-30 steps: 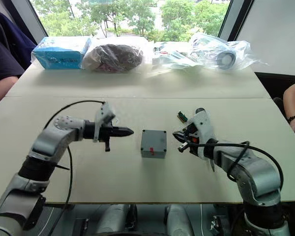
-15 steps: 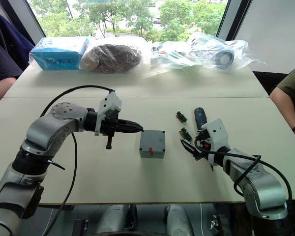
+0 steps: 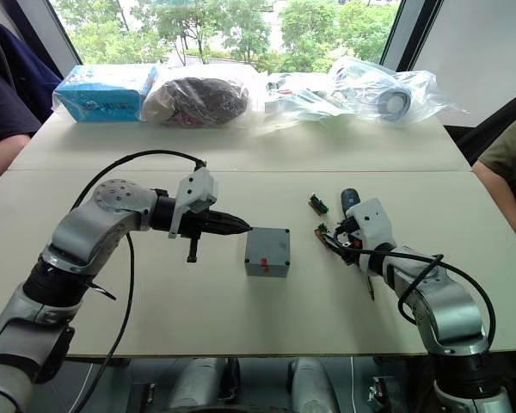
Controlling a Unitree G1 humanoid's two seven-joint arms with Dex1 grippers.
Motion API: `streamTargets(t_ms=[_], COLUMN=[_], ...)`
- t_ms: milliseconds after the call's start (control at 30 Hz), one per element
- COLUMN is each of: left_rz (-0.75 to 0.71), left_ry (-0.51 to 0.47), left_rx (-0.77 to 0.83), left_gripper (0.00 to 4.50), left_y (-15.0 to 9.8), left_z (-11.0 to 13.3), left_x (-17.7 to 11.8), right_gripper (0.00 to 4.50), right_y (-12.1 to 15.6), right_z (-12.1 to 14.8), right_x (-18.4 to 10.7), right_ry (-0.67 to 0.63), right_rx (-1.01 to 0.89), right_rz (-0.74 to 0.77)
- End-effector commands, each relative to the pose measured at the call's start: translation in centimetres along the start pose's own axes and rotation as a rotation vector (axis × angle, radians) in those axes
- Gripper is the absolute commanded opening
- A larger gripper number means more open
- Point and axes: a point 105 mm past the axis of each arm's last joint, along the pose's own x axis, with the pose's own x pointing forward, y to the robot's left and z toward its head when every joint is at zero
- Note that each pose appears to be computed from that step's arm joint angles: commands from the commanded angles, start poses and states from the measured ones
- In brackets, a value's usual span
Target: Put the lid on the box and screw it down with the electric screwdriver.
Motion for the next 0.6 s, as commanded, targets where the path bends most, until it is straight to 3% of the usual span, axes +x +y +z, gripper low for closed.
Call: streamTargets(t_ms=[33,500,600], left_rz=[0.014,0.043,0.045], left_ry=[-0.006,0.012,0.016], left_rx=[0.036,0.051,0.058], left_gripper=[0.00,0.00,0.00], left_y=[-0.13,0.28,0.31], left_z=[0.34,-0.19,-0.21], left_x=[-0.06,0.29,0.35], right_gripper=[2.72,2.72,1.75], right_y=[0.23,0.28,0.27], right_z=[1.25,1.20,1.21], right_x=[-0.24,0.06,0.17], right_ry=[-0.015,0.013,0.011], right_rx=[-0.043,-0.027,-0.023], right_rz=[-0.001,-0.004,-0.007])
